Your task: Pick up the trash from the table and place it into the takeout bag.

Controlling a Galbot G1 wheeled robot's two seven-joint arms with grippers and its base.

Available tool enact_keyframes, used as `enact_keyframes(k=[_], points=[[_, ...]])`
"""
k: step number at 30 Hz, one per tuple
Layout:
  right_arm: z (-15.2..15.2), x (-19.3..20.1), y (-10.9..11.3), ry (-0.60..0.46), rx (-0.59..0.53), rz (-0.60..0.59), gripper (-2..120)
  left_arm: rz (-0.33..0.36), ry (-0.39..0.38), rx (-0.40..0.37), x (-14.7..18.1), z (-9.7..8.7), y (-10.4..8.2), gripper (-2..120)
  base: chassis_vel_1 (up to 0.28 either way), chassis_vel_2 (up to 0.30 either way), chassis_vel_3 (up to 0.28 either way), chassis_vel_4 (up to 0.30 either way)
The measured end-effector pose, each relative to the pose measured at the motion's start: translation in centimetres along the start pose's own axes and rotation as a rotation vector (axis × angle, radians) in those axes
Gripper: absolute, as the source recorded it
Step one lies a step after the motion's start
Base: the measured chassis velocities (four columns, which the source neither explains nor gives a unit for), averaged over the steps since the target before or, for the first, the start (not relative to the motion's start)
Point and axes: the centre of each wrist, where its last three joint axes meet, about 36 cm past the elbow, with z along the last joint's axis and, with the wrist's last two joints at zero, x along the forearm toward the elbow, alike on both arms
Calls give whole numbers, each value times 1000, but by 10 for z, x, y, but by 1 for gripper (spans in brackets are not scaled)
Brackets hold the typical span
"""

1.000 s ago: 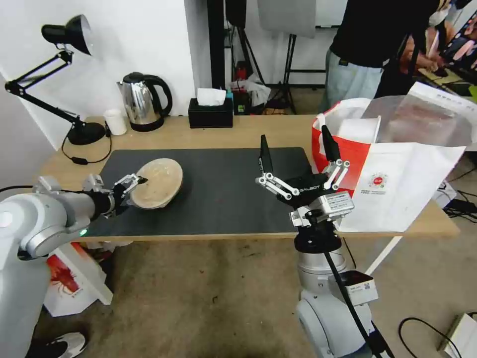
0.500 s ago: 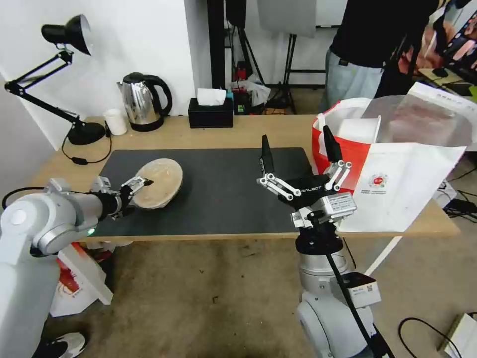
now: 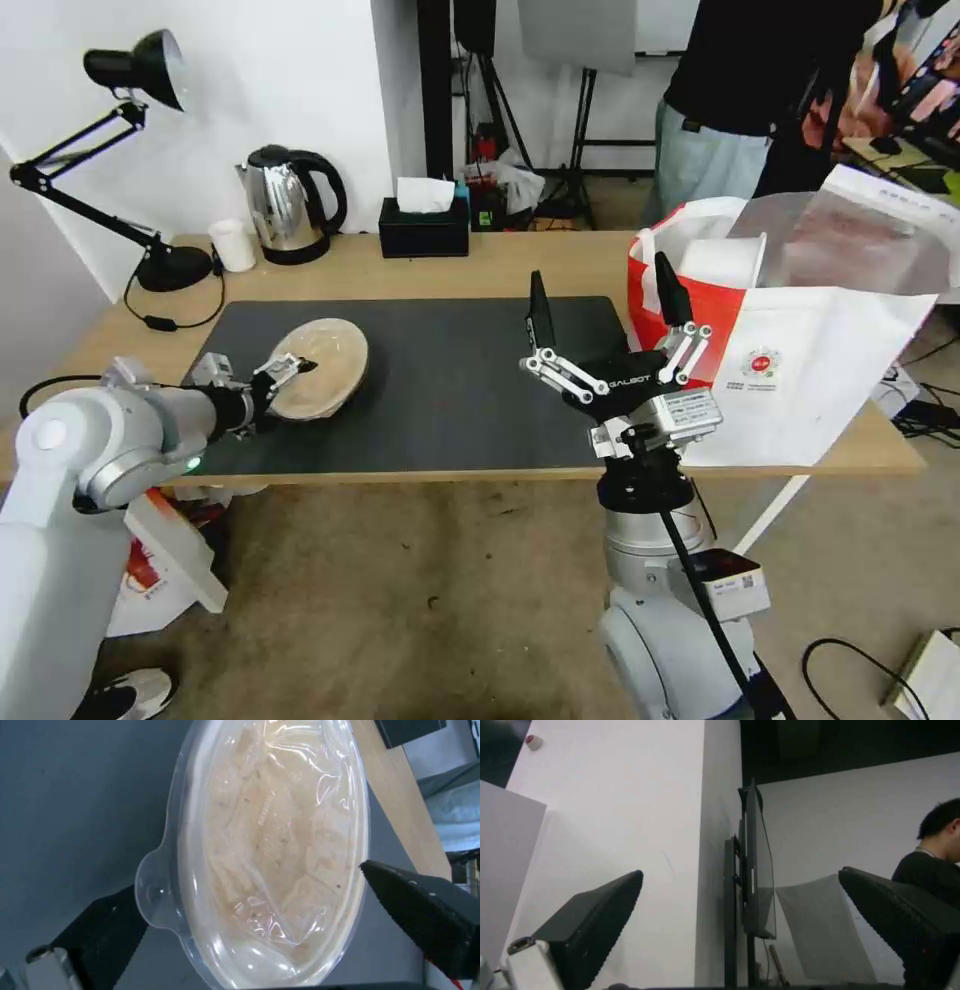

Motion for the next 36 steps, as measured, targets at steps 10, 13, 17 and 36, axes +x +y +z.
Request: enact_keyframes(k=[10,13,17,36], points=[[-1,0,-1,-1,4,0,100,4,10,2,-7,2,-2,100,0,0,0,0],[-1,0,-2,-2,7,0,100,6,12,3,-9,3,-2,100,0,0,0,0],[-1,0,-2,-3,8,0,100,9,11,4,-10,3,-3,100,0,0,0,0],[-1,1,-3,-2,9,-2,100,2,5,10,-11,3,0,47,0,0,0,0]])
